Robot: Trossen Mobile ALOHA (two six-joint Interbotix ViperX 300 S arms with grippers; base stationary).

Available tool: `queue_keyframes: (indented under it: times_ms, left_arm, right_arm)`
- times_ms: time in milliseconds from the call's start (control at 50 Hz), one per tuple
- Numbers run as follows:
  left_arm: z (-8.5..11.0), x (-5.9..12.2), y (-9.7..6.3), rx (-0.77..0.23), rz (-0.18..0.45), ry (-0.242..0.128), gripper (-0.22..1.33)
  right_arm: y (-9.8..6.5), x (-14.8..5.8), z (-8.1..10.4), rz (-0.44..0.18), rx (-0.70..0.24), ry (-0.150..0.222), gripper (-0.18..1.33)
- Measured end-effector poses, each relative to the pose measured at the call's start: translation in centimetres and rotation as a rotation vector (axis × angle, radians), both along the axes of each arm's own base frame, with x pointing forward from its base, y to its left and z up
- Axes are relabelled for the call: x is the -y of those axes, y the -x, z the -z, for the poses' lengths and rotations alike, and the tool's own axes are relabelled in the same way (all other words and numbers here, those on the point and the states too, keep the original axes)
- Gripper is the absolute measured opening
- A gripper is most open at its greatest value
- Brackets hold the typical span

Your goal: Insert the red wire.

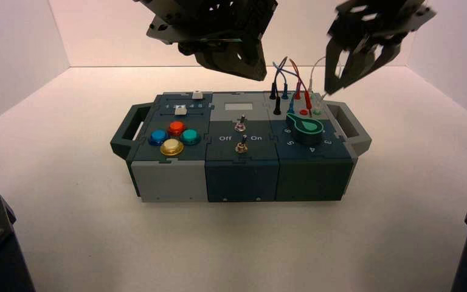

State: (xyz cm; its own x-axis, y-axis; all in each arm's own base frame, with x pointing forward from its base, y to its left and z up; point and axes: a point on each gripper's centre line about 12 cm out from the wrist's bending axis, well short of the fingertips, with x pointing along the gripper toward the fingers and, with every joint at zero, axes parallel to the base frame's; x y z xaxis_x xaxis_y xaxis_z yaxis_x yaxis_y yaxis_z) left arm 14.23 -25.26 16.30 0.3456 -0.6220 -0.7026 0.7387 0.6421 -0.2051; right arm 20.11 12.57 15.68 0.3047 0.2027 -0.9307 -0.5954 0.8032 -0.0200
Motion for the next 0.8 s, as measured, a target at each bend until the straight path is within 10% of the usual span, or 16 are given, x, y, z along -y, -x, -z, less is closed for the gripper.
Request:
queue_keyframes:
  times_ms: [800]
  left_arm:
    - [0.1,0.0,0.1,0.005,0.001,0.008,-0.16]
  right_arm:
    - [-3.2,-2.2,1.2,-0.061,0.015,0.055,0.99]
